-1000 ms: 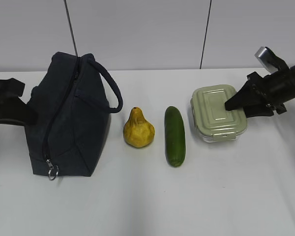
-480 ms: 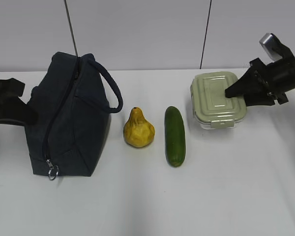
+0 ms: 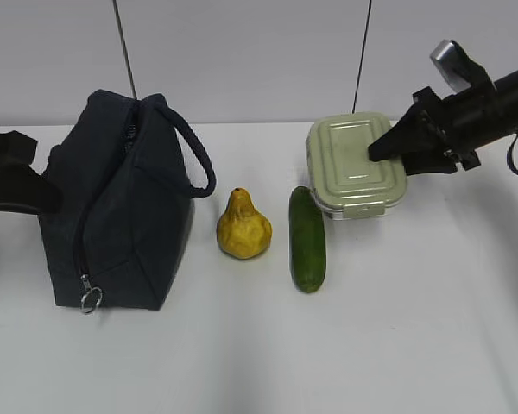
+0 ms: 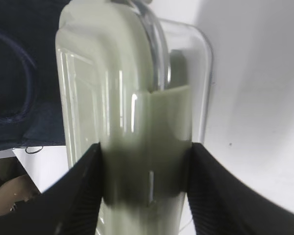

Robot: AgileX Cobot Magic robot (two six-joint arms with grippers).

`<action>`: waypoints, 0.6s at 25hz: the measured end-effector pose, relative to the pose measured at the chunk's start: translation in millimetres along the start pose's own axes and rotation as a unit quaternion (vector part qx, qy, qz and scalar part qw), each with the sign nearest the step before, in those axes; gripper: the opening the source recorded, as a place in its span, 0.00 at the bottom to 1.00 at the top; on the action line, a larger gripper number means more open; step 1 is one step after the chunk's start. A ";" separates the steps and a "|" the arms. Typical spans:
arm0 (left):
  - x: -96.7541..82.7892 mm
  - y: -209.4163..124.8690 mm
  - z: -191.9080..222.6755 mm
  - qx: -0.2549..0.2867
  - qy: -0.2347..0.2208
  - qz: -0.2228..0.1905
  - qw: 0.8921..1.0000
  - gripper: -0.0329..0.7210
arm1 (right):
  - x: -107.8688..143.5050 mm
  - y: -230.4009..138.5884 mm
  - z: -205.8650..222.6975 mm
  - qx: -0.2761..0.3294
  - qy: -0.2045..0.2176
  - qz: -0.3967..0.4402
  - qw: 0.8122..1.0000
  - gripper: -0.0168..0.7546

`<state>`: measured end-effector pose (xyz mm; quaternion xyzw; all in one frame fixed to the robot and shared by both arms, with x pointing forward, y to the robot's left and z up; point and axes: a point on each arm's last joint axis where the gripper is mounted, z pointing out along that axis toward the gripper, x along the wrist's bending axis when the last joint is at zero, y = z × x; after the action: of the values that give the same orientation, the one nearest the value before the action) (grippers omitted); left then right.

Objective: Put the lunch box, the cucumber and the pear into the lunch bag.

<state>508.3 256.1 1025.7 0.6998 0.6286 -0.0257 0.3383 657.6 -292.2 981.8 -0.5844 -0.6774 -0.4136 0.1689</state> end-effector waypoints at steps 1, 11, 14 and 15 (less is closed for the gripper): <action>-0.7 -0.1 -1.2 -0.001 0.000 0.001 1.000 0.05 | 4.4 -0.1 4.7 0.004 0.004 -0.004 1.000 0.51; -1.6 -1.0 -2.1 0.002 -0.002 0.003 1.000 0.05 | 30.2 2.0 26.9 0.002 0.049 -0.002 0.999 0.51; -1.7 -1.1 -2.1 0.002 -0.003 0.003 1.000 0.05 | 37.2 1.1 32.9 0.008 0.054 -0.007 0.998 0.51; -1.7 -1.1 -2.1 0.003 -0.003 0.003 1.000 0.05 | 39.8 0.7 35.6 0.011 0.057 -0.009 0.998 0.51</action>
<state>506.1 255.6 1027.6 0.7027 0.6253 -0.0284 0.3382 657.0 -239.3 989.0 -0.5523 -0.6760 -0.4404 0.2098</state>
